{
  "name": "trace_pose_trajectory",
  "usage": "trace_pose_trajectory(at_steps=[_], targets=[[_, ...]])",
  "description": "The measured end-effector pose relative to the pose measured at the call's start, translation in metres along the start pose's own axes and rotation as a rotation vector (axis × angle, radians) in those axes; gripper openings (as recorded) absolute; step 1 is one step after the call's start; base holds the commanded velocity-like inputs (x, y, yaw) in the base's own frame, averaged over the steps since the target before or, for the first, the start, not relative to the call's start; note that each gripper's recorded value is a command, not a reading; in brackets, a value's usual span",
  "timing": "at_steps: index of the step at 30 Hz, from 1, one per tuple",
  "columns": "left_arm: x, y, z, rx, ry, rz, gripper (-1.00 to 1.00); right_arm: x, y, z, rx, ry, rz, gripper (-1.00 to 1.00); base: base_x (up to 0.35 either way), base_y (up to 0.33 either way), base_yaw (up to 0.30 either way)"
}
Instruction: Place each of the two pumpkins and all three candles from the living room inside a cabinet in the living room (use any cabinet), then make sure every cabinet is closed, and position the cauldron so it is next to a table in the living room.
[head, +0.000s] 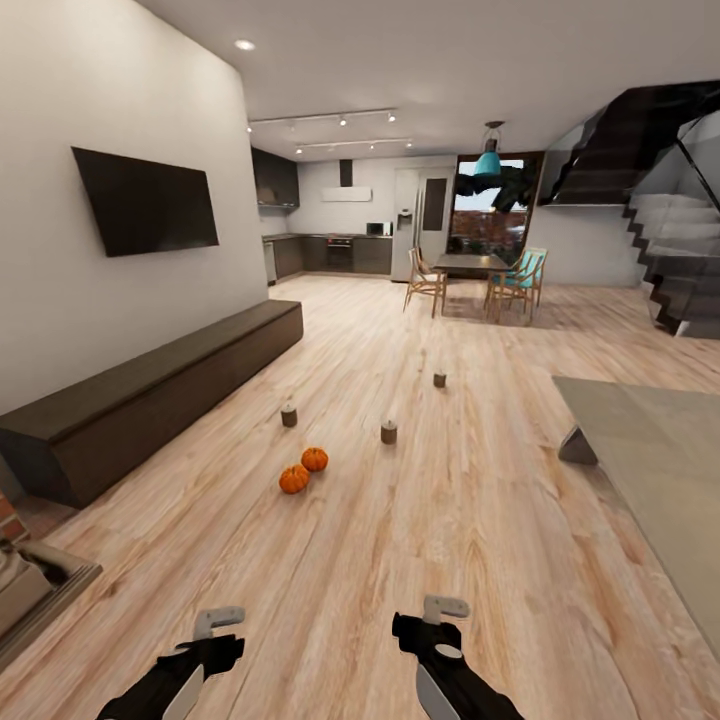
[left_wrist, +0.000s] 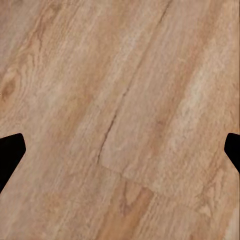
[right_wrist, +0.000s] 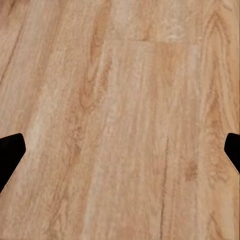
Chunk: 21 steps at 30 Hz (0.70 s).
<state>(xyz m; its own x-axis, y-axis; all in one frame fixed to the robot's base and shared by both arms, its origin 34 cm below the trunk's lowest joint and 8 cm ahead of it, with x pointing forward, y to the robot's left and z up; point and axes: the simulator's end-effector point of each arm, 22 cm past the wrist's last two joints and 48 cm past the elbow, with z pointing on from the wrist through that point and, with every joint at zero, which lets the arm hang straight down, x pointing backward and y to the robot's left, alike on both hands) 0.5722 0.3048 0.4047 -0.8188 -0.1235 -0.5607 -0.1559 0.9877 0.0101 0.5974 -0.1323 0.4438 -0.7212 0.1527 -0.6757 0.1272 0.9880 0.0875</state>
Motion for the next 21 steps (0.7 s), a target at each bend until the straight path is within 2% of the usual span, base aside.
trace_pose_trajectory(at_steps=[2,5,17,21], targets=[[0.009,0.005,0.002,-0.012,-0.037,-0.007,1.0,-0.002,0.0,0.0,0.001,-0.012,0.003,1.0,0.341,0.0,0.0],[0.017,0.007,0.003,-0.019,-0.053,-0.007,1.0,-0.004,-0.001,0.0,0.002,-0.017,0.004,1.0,0.341,0.0,0.0],[0.022,0.001,0.003,-0.013,-0.055,-0.01,1.0,-0.004,-0.003,0.001,0.006,-0.017,0.02,1.0,0.341,0.0,0.0],[0.022,-0.001,0.003,-0.011,-0.055,-0.011,1.0,0.012,-0.009,0.001,0.021,0.004,0.014,1.0,0.342,0.0,-0.009]])
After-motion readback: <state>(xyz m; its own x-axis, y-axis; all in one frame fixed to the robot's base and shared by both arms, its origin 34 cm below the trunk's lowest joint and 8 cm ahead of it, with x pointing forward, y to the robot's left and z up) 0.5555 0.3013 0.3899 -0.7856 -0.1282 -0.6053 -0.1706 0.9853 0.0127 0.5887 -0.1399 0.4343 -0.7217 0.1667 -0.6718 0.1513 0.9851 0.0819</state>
